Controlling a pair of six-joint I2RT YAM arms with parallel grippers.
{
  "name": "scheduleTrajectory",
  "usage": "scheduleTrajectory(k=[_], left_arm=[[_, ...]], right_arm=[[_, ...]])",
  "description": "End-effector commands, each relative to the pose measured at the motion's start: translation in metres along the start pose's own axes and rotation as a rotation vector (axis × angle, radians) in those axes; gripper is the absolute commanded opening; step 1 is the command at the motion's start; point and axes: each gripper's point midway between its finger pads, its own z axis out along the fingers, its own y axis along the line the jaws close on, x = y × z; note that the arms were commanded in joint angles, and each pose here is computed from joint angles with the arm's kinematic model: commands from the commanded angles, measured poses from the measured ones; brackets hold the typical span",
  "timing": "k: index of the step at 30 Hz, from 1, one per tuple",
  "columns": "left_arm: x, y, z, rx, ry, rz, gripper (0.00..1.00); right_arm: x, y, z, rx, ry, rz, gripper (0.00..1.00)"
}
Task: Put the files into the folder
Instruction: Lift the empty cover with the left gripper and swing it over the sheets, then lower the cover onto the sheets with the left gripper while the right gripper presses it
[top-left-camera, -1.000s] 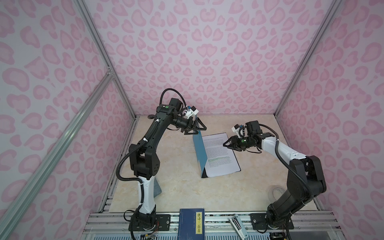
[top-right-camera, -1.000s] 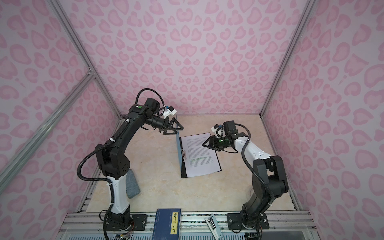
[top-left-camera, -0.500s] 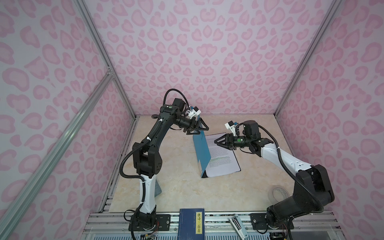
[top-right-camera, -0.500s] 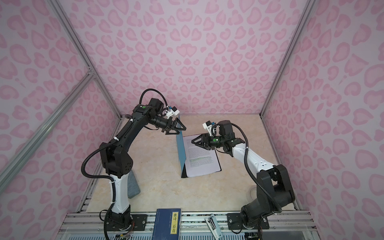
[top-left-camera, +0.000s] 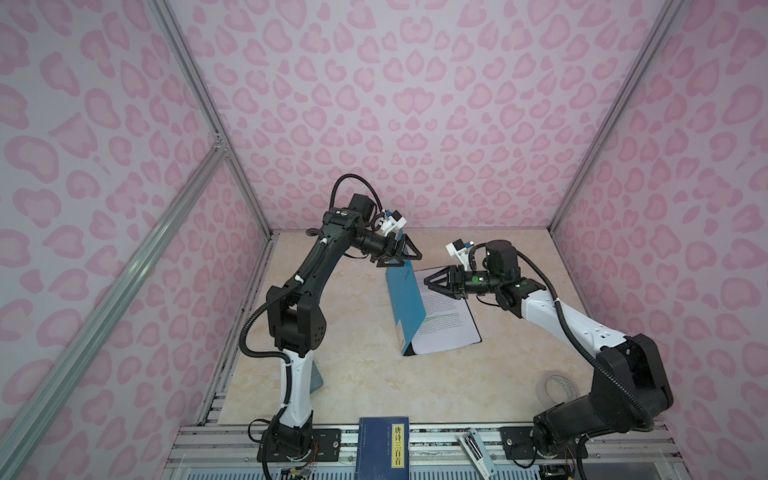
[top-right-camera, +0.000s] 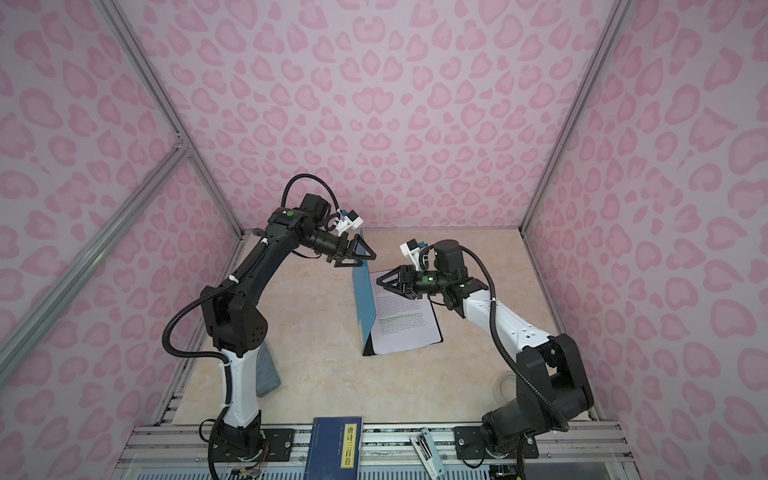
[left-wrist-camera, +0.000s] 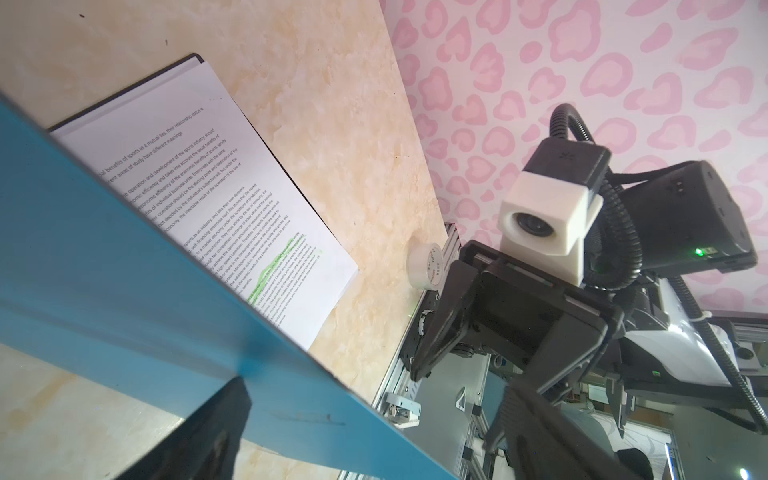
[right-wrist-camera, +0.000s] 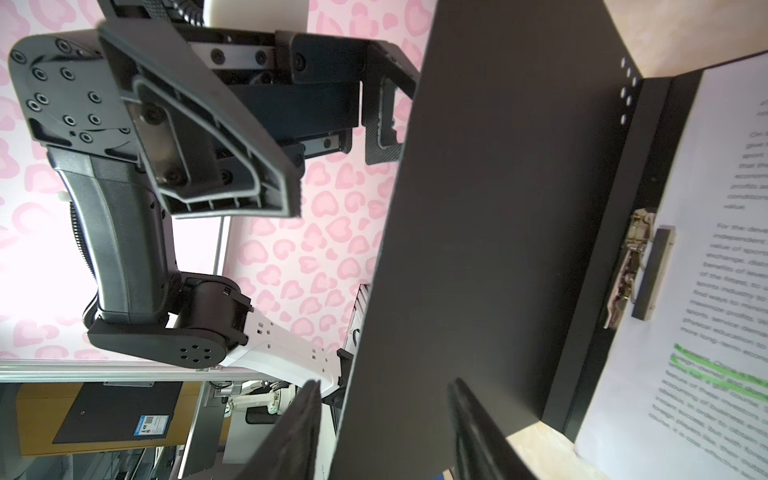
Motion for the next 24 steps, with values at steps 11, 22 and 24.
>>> scheduleTrajectory(k=[11, 22, 24], left_arm=[[0.004, -0.014, 0.013, -0.022, 0.019, 0.053, 0.98], [0.015, -0.039, -0.01, -0.031, -0.007, 0.1, 0.98], [0.018, -0.044, -0.02, -0.043, -0.023, 0.115, 0.98]], right_arm=[[0.016, -0.031, 0.004, 0.166, 0.061, -0.009, 0.51], [0.025, -0.06, -0.001, 0.292, 0.076, 0.001, 0.4], [0.028, -0.066, -0.004, 0.327, 0.075, 0.004, 0.37]])
